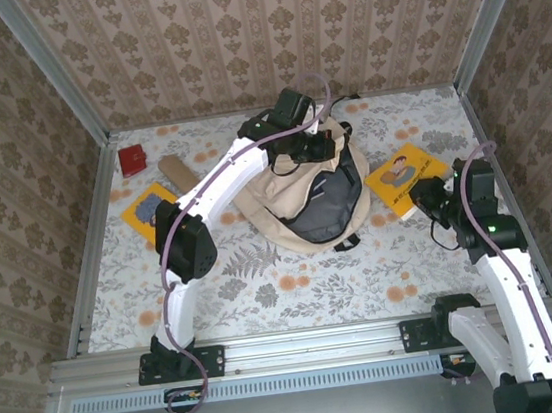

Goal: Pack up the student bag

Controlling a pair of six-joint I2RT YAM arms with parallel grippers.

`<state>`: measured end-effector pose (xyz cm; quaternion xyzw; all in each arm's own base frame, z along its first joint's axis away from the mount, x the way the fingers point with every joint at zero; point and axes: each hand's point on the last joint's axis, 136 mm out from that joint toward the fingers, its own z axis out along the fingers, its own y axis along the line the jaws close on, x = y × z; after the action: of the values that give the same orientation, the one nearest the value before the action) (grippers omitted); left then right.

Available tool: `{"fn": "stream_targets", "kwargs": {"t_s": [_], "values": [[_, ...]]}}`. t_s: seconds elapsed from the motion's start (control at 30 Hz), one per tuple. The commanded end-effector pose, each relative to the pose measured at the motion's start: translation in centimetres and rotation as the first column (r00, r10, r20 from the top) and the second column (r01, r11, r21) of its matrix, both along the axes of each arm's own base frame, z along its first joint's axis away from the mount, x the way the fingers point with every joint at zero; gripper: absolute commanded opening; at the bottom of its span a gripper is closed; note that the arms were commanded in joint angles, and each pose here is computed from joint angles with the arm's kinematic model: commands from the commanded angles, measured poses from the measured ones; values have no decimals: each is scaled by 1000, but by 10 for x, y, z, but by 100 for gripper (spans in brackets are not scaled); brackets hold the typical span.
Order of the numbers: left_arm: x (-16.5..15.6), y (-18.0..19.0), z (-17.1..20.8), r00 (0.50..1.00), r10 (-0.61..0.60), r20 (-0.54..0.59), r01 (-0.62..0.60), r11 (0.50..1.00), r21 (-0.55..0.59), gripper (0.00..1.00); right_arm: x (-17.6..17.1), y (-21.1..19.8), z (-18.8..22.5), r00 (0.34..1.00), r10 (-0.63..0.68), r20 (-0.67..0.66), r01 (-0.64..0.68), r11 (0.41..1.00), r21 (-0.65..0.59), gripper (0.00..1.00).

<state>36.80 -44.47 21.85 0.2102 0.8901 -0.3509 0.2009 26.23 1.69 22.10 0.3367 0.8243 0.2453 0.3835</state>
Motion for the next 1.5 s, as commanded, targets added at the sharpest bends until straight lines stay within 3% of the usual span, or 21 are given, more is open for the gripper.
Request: {"fn": "stream_targets", "kwargs": {"t_s": [0.0, 0.13, 0.4, 0.7, 1.07, 1.47], "values": [[2, -3, 52, 993, -10, 115, 21, 995, -95, 5, 9, 13, 48, 983, 71, 170, -75, 997, 14, 5], [2, -3, 54, 993, -9, 116, 20, 995, -98, 5, 14, 31, 53, 964, 136, 227, -159, 984, 83, 6], [1, -4, 60, 992, -9, 124, 22, 994, -111, 5, 24, 78, 25, 937, 287, 200, -322, 931, 172, 6], [-2, 1, 71, 990, 5, 142, 13, 992, -129, 5, 52, 121, 0, 919, 337, 204, -384, 881, 275, 6], [-8, 6, 79, 990, 15, 137, 5, 989, -145, 5, 111, 151, -19, 945, 256, 205, -309, 903, 298, 5], [-2, 17, 85, 991, 65, 115, -43, 983, -180, 5, 176, 190, -91, 980, 156, 125, -184, 946, 266, 6]]}}
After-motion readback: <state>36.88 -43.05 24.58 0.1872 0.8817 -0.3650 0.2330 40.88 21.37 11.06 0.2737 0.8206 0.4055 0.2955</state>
